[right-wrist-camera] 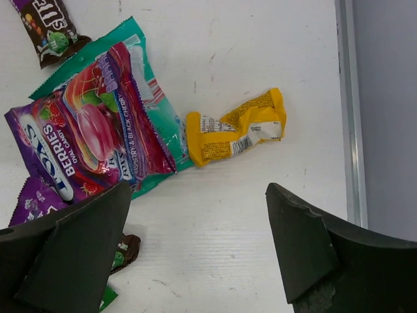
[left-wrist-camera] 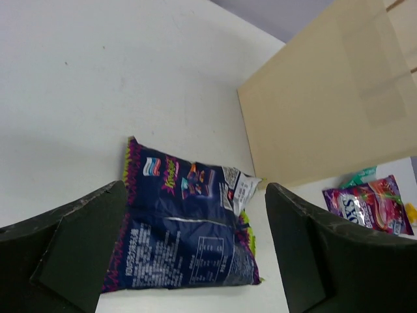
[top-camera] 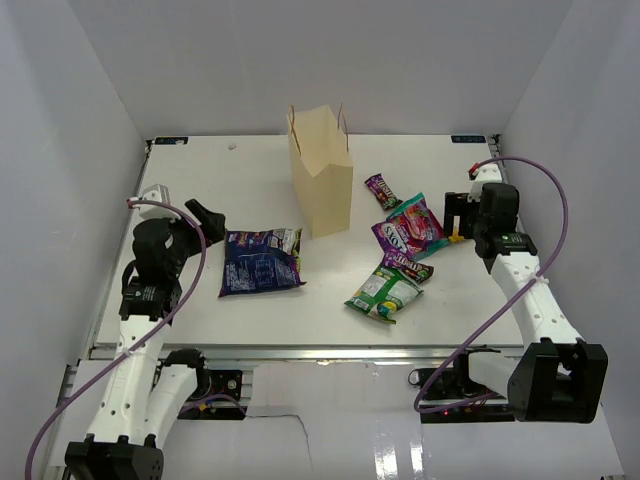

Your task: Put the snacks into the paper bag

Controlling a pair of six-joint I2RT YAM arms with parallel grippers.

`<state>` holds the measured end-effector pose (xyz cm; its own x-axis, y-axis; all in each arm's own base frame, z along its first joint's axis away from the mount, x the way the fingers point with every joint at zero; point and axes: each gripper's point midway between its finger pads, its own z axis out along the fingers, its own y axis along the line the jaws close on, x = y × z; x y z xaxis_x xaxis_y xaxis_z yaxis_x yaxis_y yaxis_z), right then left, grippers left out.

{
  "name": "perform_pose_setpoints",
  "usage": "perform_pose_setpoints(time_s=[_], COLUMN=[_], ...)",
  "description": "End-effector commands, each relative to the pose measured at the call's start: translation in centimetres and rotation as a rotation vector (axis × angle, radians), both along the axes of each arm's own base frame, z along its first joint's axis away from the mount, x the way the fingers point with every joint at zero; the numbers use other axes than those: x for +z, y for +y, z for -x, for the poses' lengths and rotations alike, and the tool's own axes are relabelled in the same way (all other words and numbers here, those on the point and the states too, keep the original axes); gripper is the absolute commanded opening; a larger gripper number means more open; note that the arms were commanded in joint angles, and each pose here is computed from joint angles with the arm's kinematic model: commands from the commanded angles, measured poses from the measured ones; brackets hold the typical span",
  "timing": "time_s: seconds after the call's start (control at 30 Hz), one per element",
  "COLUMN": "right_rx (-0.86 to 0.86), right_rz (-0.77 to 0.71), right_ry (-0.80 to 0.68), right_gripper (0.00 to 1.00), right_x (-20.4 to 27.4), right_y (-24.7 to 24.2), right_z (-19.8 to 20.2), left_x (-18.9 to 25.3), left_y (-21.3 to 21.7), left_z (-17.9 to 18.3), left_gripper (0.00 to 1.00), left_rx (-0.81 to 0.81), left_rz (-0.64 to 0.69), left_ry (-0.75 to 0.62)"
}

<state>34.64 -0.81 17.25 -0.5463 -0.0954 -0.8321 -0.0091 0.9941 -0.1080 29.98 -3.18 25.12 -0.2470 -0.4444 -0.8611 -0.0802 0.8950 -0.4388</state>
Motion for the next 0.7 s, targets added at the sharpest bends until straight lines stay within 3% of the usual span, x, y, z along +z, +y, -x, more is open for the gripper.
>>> perform_pose_setpoints(time_s=[0.0, 0.1, 0.13, 0.17, 0.3, 0.37, 0.47, 0.67], right_rx=[0.051, 0.311, 0.444, 0.623, 1.012, 1.093, 1.077, 1.089], right_rz=[-0.012, 0.019, 0.076, 0.032, 0.006, -0.012, -0.038, -0.072], right_ry=[-0.015, 0.004, 0.006, 0.002, 0.038, 0.054, 0.071, 0.089], right_gripper=[0.90, 0.90, 0.90, 0.90, 0.90, 0.90, 0.90, 0.90], right_x=[1.4, 1.5, 1.5, 1.6, 0.6, 0.1, -0.8, -1.7], right_y=[0.8, 3.6, 4.6, 7.3, 11.5, 12.2, 12.3, 12.6], right_z=[-0.3, 0.5, 1.0, 2.2, 6.8, 8.5, 8.7, 9.1], left_x=[-2.8, -4.1, -4.5, -4.9, -8.7, -11.1, -14.8, -15.5], left_y=[-1.3, -1.6, -1.7, -1.8, -1.9, -2.2, -3.5, -4.6], left_z=[1.8, 2.9, 3.1, 3.4, 4.6, 5.8, 6.6, 3.9], left_gripper=[0.98, 0.98, 0.98, 0.98, 0.98, 0.98, 0.96, 0.96], left_rx=[-0.044, -0.019, 0.013, 0.033, 0.234, 0.394, 0.504, 0.486], left_rz=[0.073, 0.149, 0.215, 0.253, 0.512, 0.691, 0.824, 0.892], left_ry=[0.130, 0.168, 0.190, 0.208, 0.403, 0.544, 0.732, 0.751])
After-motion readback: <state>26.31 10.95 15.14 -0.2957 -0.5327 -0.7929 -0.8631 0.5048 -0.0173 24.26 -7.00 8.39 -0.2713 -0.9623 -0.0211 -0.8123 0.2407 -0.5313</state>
